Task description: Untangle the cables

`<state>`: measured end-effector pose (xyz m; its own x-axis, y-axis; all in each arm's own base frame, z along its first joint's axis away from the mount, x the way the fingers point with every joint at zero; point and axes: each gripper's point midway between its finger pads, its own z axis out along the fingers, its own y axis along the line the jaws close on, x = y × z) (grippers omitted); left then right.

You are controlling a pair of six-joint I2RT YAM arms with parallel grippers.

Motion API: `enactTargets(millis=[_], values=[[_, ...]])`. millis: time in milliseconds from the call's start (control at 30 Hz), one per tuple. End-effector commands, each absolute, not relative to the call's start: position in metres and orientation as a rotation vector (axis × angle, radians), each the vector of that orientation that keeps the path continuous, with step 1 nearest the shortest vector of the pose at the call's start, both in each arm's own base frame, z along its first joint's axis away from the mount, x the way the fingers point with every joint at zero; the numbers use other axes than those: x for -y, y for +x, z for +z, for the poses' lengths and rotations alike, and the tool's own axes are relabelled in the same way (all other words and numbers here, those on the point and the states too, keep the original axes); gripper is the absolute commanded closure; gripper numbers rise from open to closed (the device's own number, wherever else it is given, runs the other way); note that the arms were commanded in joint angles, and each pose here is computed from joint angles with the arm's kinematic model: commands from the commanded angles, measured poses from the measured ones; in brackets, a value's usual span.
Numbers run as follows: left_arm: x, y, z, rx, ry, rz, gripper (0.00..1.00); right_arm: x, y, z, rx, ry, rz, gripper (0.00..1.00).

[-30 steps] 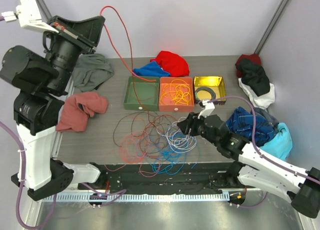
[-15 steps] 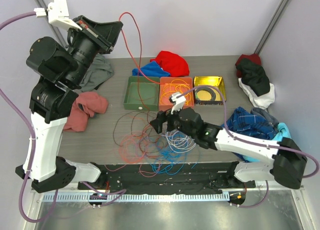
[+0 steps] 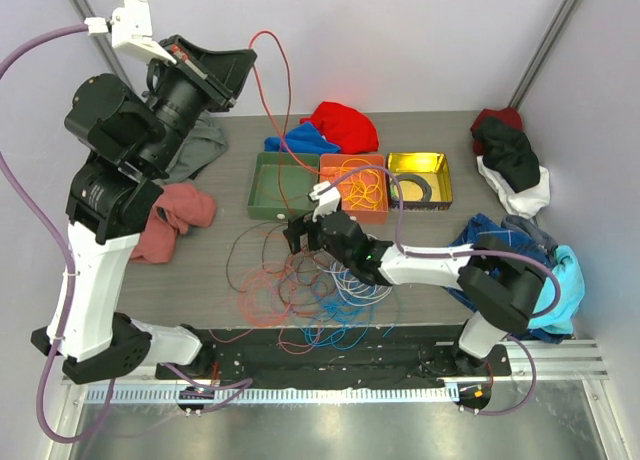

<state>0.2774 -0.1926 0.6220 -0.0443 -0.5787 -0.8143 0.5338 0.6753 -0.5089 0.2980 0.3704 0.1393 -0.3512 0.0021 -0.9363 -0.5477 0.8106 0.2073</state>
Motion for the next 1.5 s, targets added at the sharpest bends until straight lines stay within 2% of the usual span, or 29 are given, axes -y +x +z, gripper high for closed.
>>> enactTargets(millis=[0, 100, 200, 233, 300, 333, 400, 667, 867, 1067, 1133, 1167, 1233, 1267, 1333, 1367, 1467], values=[[0.190, 0.262, 0.637, -1.286, -0.020, -0.936, 1.00, -0.395, 0.322, 0.204, -1.657, -0.276, 0.704, 0.05], [0.187, 0.259, 0.634, -1.289, -0.021, -0.934, 1.00, -0.396, 0.331, 0.210, -1.619, -0.221, 0.696, 0.08], [0.183, 0.254, 0.630, -1.293, -0.029, -0.936, 1.00, -0.390, 0.340, 0.219, -1.603, -0.181, 0.665, 0.24], [0.183, 0.255, 0.624, -1.305, -0.032, -0.932, 1.00, -0.387, 0.341, 0.224, -1.592, -0.167, 0.668, 0.46], [0.173, 0.248, 0.625, -1.292, -0.051, -0.914, 1.00, -0.375, 0.338, 0.249, -1.544, -0.149, 0.660, 0.71], [0.172, 0.250, 0.619, -1.304, -0.056, -0.898, 1.00, -0.370, 0.337, 0.259, -1.530, -0.142, 0.651, 0.98], [0.163, 0.249, 0.615, -1.302, -0.075, -0.862, 1.00, -0.361, 0.336, 0.283, -1.526, -0.145, 0.618, 0.99], [0.140, 0.243, 0.578, -1.312, -0.132, -0.780, 0.99, -0.298, 0.291, 0.479, -1.360, -0.140, 0.652, 0.99], [0.143, 0.249, 0.539, -1.368, -0.157, -0.781, 0.97, -0.263, 0.267, 0.563, -1.302, -0.122, 0.666, 0.99], [0.164, 0.257, 0.496, -1.430, -0.124, -0.838, 0.95, -0.248, 0.252, 0.617, -1.249, -0.118, 0.715, 0.99], [0.173, 0.258, 0.478, -1.452, -0.102, -0.864, 0.90, -0.257, 0.252, 0.619, -1.265, -0.149, 0.733, 0.99], [0.177, 0.257, 0.482, -1.421, -0.086, -0.894, 0.83, -0.253, 0.246, 0.633, -1.242, -0.137, 0.763, 0.99], [0.193, 0.255, 0.467, -1.430, -0.026, -0.962, 0.74, -0.262, 0.247, 0.631, -1.257, -0.158, 0.779, 0.99], [0.198, 0.253, 0.473, -1.388, -0.008, -0.998, 0.63, -0.261, 0.245, 0.634, -1.252, -0.156, 0.788, 0.99], [0.214, 0.250, 0.455, -1.408, 0.065, -1.055, 0.52, -0.264, 0.245, 0.632, -1.258, -0.159, 0.799, 0.99], [0.218, 0.250, 0.452, -1.414, 0.075, -1.074, 0.43, -0.265, 0.245, 0.630, -1.262, -0.160, 0.802, 0.99], [0.233, 0.250, 0.434, -1.455, 0.135, -1.109, 0.32, -0.267, 0.244, 0.630, -1.263, -0.164, 0.817, 0.99]])
